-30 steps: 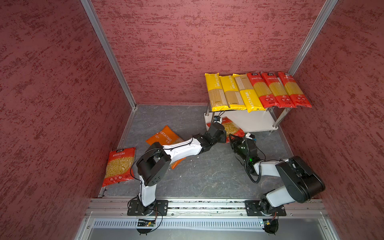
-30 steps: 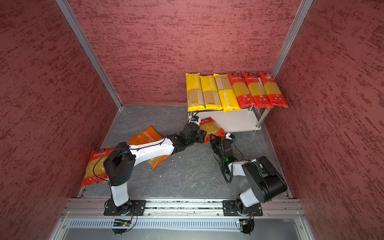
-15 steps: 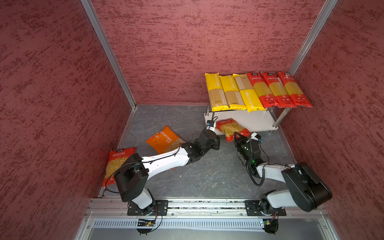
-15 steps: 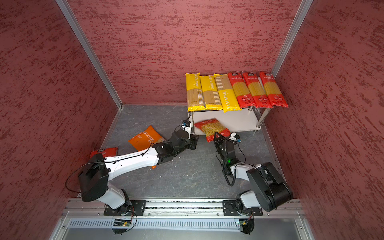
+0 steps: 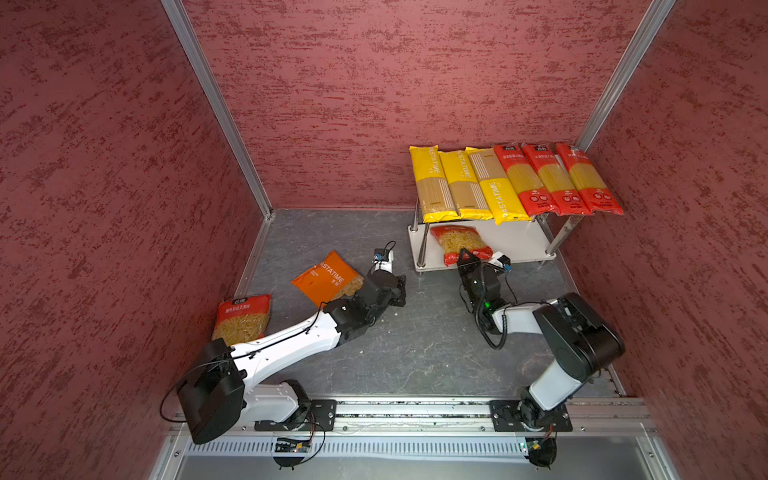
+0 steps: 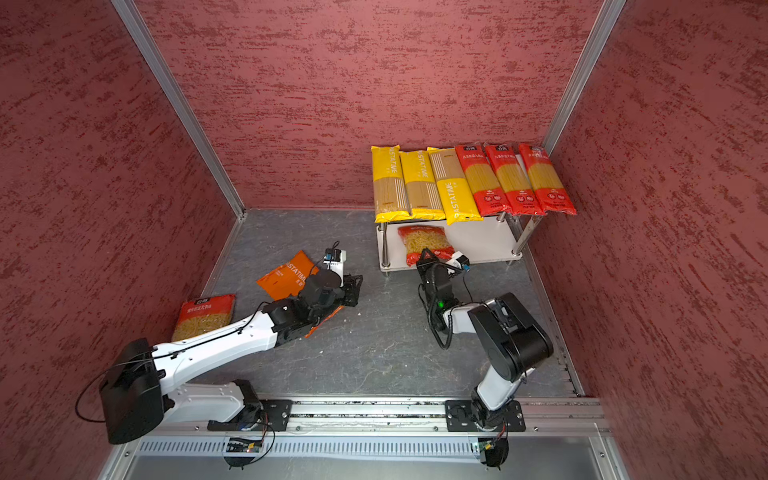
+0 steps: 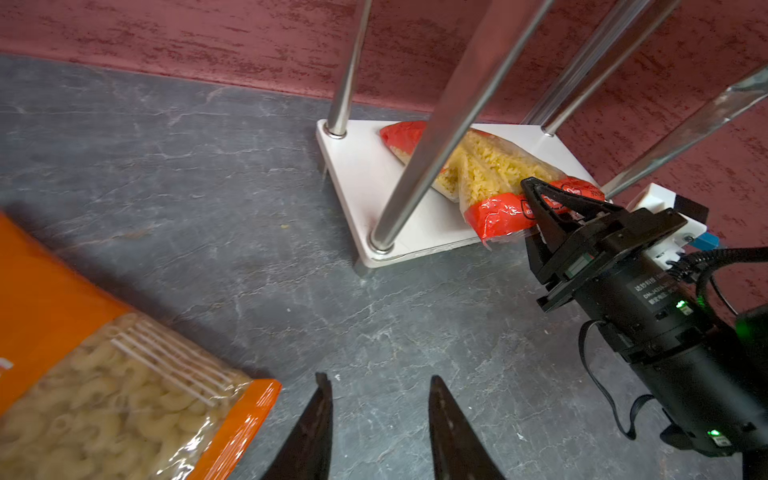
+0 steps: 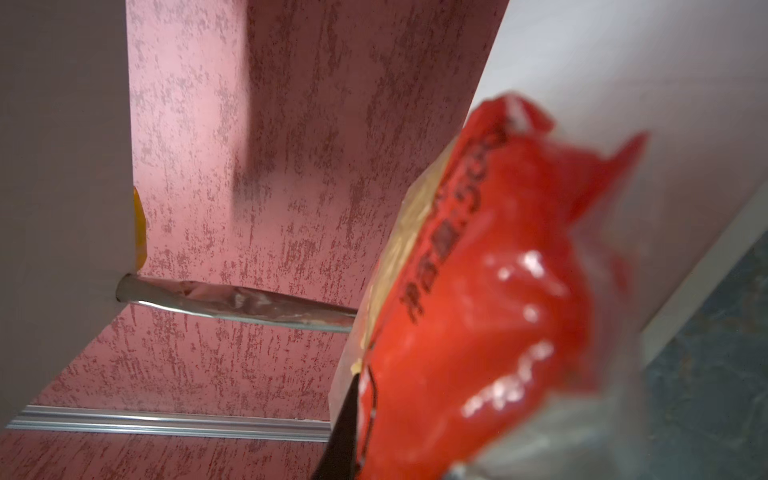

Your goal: Place and organize the pasta boxes and bags onto the shelf

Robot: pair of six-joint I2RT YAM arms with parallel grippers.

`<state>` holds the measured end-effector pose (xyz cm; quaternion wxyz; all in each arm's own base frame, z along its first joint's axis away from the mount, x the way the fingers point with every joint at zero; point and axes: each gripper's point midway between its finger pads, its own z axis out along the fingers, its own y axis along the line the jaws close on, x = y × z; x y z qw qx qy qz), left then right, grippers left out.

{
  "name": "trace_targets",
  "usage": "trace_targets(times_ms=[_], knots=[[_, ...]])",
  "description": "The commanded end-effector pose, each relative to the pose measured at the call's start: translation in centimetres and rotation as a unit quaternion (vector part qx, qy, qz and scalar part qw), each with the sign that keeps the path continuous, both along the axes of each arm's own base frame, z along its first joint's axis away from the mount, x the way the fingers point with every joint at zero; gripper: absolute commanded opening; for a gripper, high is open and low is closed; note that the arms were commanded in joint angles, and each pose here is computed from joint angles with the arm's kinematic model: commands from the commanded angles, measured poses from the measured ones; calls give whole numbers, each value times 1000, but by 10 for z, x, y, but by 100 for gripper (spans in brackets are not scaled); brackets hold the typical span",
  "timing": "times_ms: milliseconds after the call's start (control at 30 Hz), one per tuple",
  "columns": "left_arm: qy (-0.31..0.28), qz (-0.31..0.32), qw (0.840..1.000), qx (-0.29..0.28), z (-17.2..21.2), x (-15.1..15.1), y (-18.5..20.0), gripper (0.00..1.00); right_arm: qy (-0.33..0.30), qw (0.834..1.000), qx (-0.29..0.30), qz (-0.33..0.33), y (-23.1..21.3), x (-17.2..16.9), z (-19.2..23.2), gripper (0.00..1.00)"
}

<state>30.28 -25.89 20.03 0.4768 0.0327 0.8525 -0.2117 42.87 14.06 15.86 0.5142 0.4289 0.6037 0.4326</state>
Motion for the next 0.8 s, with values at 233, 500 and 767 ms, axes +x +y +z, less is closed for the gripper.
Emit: trace_targets(times_ms=[233, 500, 767], knots=[[4, 36, 999, -4, -1, 2, 33, 38, 20, 997, 60, 50, 61, -4, -25, 11], [13, 29, 999, -8, -9, 2, 30, 38, 43, 992, 88, 86, 64, -21, -41, 35], [26, 25, 999, -13, -15, 1, 27, 38, 52, 992, 86, 76, 38, -19, -46, 22]])
